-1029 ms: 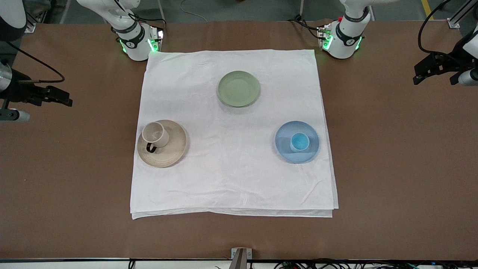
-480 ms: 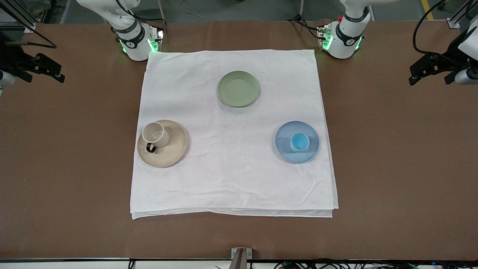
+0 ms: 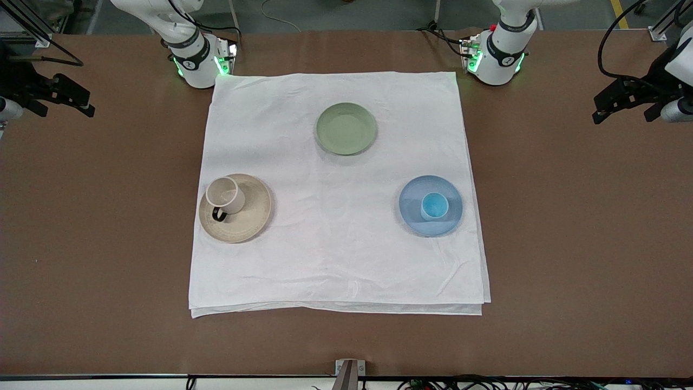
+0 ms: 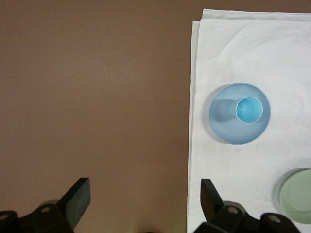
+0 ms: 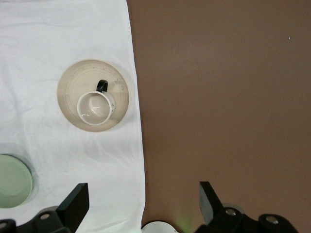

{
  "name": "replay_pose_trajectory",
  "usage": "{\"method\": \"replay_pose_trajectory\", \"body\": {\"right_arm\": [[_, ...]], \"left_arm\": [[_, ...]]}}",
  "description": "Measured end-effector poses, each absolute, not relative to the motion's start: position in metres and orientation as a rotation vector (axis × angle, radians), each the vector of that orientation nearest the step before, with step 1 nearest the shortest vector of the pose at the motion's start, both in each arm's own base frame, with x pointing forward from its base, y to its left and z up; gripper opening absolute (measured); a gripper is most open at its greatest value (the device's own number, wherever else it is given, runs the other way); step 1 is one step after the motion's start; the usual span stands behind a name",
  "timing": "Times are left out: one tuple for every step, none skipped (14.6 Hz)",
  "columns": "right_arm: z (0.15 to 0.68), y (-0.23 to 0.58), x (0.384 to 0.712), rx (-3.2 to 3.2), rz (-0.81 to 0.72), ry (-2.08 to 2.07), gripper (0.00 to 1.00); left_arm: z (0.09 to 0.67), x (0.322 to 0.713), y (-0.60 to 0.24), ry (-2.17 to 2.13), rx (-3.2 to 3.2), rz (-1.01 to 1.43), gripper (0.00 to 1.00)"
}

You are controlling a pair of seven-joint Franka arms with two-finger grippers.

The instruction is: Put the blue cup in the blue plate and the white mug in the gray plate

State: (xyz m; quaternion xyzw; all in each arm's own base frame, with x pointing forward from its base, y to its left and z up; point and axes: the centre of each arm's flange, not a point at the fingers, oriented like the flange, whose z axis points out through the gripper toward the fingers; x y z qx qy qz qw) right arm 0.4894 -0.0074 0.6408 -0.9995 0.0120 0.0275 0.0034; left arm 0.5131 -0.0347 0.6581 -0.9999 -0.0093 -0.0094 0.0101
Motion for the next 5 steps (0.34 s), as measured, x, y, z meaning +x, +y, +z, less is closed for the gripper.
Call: {"method": "replay_pose_trajectory", "body": {"right_arm": [[0.6408,-0.0074,0.4895,-3.133,0.086,0.037,1.0],[0.6409,-0.0073,0.4896,-3.133,0.083,0.037,1.0],[0.641,-0.0071,0.4898,-3.134,0.08,0.036,1.0],[0.6411,-0.0072,0.49,-3.134,0.078,0.026,1.0],[0.6412,-0.0074,0.4901,-3.133,0.076,-0.004,1.0]], "left_arm": [[0.6587,0.5131,-0.0348,-0.029,-3.121,-0.031,1.0],[0.659,0.5131,-0.035,-0.028,-3.121,-0.032,1.0],[0.6589,0.5131,-0.0354,-0.027,-3.121,-0.032,1.0],[0.6589,0.5132,-0.0357,-0.026,-3.121,-0.032,1.0],[0.659,0.5133,-0.0358,-0.026,-3.121,-0.033,1.0]]}}
